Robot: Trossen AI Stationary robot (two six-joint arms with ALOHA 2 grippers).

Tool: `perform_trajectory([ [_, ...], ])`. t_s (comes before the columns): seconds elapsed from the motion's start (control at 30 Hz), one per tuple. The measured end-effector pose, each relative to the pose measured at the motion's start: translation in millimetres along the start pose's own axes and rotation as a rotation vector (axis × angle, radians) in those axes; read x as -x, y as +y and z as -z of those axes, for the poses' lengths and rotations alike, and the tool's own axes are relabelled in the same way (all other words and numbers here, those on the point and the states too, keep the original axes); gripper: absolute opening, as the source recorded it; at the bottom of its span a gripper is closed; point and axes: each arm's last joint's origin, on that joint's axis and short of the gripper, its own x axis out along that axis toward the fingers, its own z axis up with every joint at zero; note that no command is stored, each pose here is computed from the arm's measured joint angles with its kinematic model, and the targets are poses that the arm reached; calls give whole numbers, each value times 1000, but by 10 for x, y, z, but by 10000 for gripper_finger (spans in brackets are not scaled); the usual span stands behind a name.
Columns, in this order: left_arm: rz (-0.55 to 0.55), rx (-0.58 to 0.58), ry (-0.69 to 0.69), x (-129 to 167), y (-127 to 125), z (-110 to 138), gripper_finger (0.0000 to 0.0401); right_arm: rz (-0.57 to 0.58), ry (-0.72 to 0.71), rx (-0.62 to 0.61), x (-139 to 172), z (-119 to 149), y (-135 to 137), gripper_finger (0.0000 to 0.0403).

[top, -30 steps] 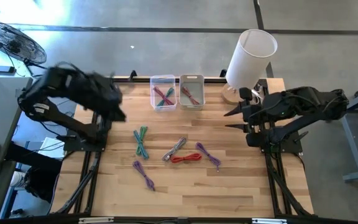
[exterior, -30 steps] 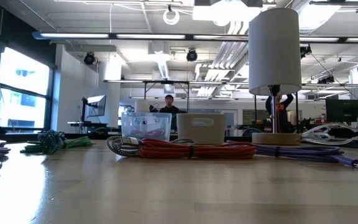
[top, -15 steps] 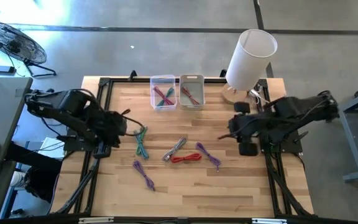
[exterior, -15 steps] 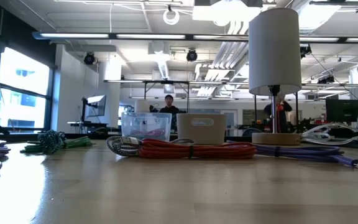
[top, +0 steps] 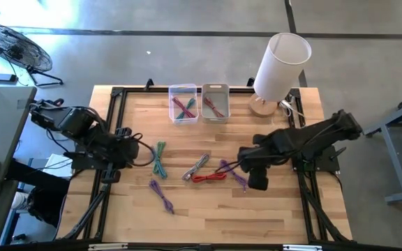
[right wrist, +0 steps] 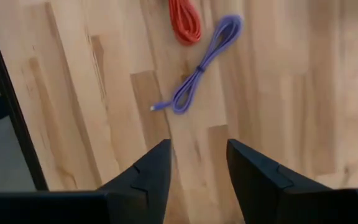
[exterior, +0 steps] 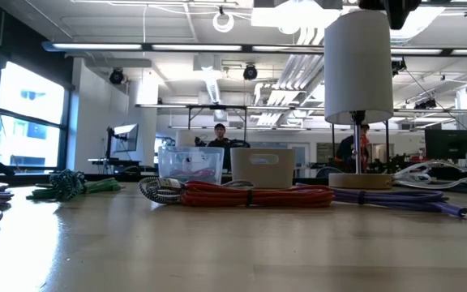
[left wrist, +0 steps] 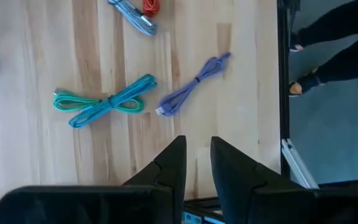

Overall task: Pick & Place USB Port
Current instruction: Put the violet charger cable into the gray bin

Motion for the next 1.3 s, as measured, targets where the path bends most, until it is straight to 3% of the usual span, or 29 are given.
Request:
perform_trajectory([
  [0.3,50,-60,-2,67,-136,137,72,10,90,-33,-447,-184,253,205],
  [0.47,57,-123,-8,90,-222,210,72,21,85,-56,-648,-293,323,213],
  [0.6,39,-142,-23,100,-257,243,72,94,77,-52,-795,-345,342,212],
  [0.77,-4,-170,-57,104,-282,261,72,131,80,-72,-940,-397,321,213],
  [1.3,-27,-189,-73,105,-281,260,72,50,159,-197,-1614,-240,5,212],
])
